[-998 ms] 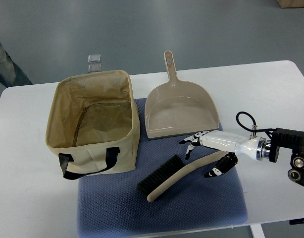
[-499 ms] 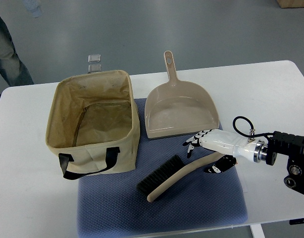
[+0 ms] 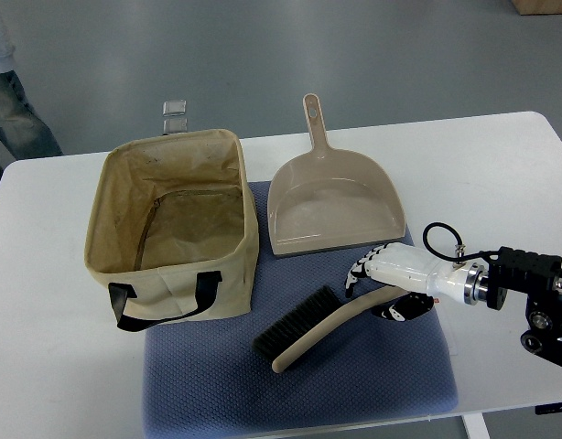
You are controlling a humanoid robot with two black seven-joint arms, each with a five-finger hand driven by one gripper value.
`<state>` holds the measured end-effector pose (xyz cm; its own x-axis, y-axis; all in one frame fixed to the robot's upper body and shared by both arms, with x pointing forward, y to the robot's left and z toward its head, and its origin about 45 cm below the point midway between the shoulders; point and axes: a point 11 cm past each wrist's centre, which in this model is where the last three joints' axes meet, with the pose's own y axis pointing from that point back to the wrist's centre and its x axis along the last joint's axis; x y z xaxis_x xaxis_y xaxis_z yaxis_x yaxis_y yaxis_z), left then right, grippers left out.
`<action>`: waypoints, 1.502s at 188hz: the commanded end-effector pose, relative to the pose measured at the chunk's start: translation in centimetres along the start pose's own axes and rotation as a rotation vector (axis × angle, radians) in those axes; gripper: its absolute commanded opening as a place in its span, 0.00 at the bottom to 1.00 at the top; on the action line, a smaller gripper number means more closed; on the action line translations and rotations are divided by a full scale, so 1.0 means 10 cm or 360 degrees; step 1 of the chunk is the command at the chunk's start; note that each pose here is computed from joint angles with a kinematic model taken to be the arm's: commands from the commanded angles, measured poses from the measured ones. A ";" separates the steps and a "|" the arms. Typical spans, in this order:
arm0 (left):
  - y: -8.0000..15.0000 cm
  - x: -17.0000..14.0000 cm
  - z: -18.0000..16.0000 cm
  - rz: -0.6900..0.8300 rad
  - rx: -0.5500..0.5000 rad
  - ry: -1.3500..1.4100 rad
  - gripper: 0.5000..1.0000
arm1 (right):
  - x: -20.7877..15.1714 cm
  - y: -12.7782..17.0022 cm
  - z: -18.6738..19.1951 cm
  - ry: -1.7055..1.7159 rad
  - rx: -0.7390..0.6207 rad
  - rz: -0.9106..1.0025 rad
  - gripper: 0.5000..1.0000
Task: Put pink broom in yellow bag with right hand
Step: 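Lift the brush with the right hand above the dustpan, then carry the brush over the basket and release it inside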
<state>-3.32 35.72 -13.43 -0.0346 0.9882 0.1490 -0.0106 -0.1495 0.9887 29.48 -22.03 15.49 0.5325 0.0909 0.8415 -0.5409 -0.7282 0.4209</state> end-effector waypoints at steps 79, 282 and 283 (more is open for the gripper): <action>0.00 0.00 0.00 0.0000 0.0000 0.0000 1.00 | 0.11 0.02 0.06 0.0059 -0.0029 0.0162 0.00; 0.00 0.00 0.00 0.0000 0.0000 0.0000 1.00 | 1.96 0.75 0.55 0.0487 -0.0297 0.0922 0.00; 0.00 0.00 0.00 0.0000 0.0000 0.0000 1.00 | 1.99 0.74 0.53 0.0494 -0.0292 0.0928 0.00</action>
<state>-3.32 35.73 -13.43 -0.0346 0.9882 0.1495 -0.0109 -0.1500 0.9886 38.45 -29.66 31.37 -0.0222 -0.0772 0.9968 -0.8069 -0.5873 -0.0635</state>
